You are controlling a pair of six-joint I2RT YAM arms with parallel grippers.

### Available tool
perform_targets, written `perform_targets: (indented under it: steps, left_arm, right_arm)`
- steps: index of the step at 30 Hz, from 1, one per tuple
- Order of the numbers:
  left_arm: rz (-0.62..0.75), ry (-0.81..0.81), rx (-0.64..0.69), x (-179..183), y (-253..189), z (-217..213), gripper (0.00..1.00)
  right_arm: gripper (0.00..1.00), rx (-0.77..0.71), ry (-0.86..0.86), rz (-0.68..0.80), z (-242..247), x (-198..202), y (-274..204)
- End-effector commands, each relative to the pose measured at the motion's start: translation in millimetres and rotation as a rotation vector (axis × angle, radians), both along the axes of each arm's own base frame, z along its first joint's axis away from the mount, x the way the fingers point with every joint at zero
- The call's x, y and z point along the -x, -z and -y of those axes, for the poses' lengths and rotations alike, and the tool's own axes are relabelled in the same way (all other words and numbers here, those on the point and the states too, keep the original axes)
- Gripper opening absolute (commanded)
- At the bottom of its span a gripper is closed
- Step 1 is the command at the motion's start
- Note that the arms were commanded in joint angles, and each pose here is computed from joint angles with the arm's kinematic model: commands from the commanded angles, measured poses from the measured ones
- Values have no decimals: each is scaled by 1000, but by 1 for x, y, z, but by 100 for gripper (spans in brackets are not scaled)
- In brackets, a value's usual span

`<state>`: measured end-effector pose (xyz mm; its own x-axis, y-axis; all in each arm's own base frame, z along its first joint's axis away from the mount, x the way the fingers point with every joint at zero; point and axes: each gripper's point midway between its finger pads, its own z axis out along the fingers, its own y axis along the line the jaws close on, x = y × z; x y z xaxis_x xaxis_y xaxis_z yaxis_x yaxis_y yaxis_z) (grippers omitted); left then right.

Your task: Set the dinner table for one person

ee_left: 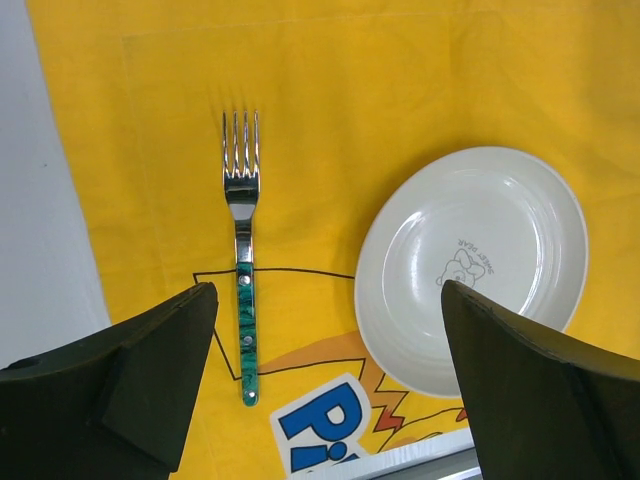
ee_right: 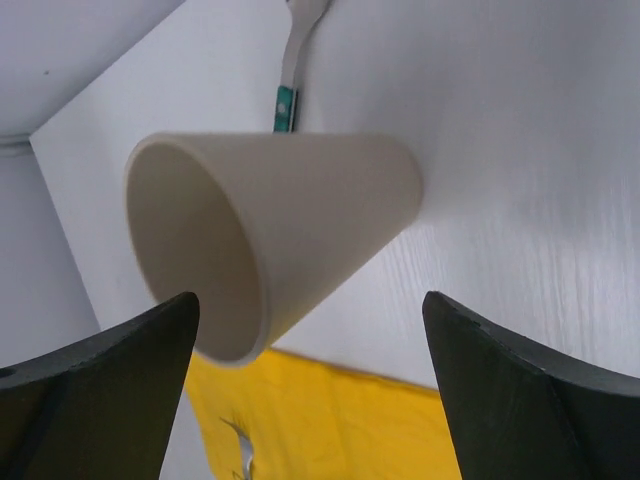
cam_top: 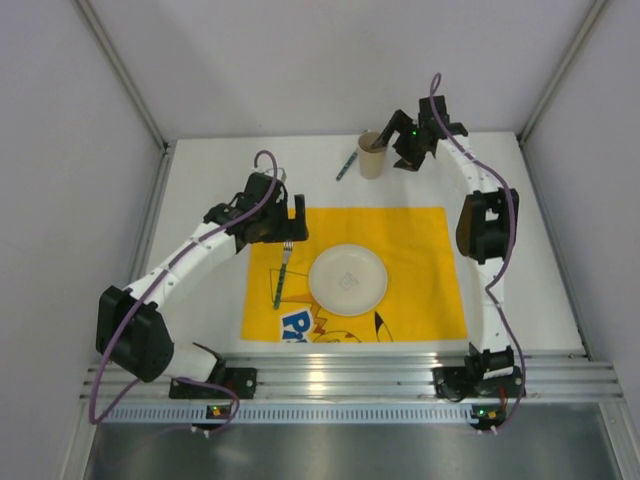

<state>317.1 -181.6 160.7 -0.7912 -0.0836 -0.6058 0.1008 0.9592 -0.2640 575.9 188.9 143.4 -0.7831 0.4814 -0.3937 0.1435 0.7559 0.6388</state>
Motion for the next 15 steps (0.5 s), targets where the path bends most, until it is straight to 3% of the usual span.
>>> perform_targets:
  steps: [1, 6, 8, 9, 11, 13, 15]
  left_arm:
    - [9, 51, 4, 3, -5, 0, 99]
    - [-7, 51, -27, -9, 3, -2, 99]
    - [-18, 38, -62, -20, 8, -6, 99]
    - [-25, 30, -73, -24, 9, -8, 99]
    - [-46, 14, -83, -36, 9, -9, 99]
    - [-52, 15, -64, -45, 10, -5, 99]
    - [-62, 22, -51, -56, 14, 3, 99]
  right_arm:
    - [94, -107, 110, 134, -3, -44, -39]
    - [86, -27, 243, 164, 19, -67, -29]
    - [67, 38, 274, 147, 31, -65, -21]
    - [41, 63, 278, 139, 35, -63, -19]
    - [16, 109, 269, 148, 41, -58, -24]
    - [3, 137, 250, 171, 46, -56, -34]
    - [0, 136, 232, 202, 49, -54, -51]
